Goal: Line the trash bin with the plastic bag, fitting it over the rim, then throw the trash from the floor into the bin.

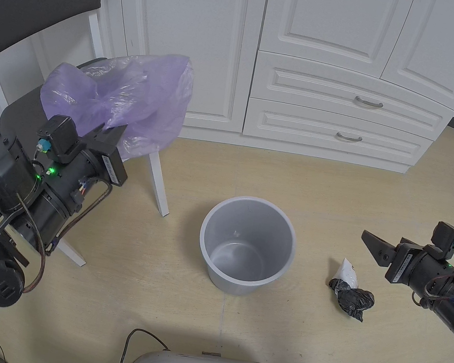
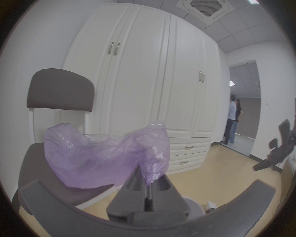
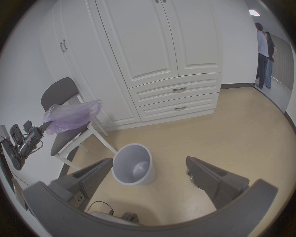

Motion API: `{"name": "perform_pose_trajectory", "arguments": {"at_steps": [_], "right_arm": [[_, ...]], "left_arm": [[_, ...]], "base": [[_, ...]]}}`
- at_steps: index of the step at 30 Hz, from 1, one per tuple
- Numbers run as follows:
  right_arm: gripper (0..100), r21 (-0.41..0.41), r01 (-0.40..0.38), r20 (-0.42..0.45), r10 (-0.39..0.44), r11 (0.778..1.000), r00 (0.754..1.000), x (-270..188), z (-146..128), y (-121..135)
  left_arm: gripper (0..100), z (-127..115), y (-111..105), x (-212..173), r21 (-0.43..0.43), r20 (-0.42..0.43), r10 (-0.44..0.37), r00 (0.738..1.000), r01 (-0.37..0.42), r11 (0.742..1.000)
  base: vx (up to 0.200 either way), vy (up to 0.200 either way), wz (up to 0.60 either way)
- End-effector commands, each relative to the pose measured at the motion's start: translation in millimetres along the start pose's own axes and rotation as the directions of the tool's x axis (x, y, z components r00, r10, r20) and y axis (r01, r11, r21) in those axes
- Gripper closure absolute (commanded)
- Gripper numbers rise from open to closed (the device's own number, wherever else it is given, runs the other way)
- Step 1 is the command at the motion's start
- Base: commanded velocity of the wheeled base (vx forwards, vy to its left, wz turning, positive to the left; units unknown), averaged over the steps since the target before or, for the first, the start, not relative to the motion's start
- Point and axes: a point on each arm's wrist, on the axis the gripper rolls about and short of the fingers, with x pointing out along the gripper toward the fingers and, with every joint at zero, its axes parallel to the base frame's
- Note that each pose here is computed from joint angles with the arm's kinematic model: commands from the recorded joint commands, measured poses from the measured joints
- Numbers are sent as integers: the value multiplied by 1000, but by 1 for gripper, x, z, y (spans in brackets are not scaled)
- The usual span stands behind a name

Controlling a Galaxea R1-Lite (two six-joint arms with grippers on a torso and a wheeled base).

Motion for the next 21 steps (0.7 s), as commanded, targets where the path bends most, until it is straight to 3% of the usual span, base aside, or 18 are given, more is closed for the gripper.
{"name": "perform_pose_trajectory", "arguments": {"at_steps": [1, 4, 11, 14, 21], "right_arm": [[0, -3, -17, -50, 17, 1000, 999, 17, -17, 6], [0, 7, -54, -29, 54, 999, 998, 17, -16, 10], [0, 72, -102, -22, 104, 992, 994, 15, -11, 12], [0, 74, -104, -30, 106, 992, 994, 18, -12, 12], [0, 96, -105, -33, 109, 990, 994, 20, -13, 14]], "left_arm": [[100, 17, -22, -17, -28, 37, -67, 997, 68, 997], [100, 27, -40, -39, -47, 46, -147, 988, 149, 988], [100, 22, -41, -54, -48, 9, -214, 977, 214, 976], [100, 18, -40, -62, -56, -8, -303, 953, 302, 952], [100, 20, -51, -80, -92, -9, -415, 910, 413, 906]], "base": [[0, 0, 0], [0, 0, 0], [0, 0, 0], [0, 0, 0], [0, 0, 0]]}}
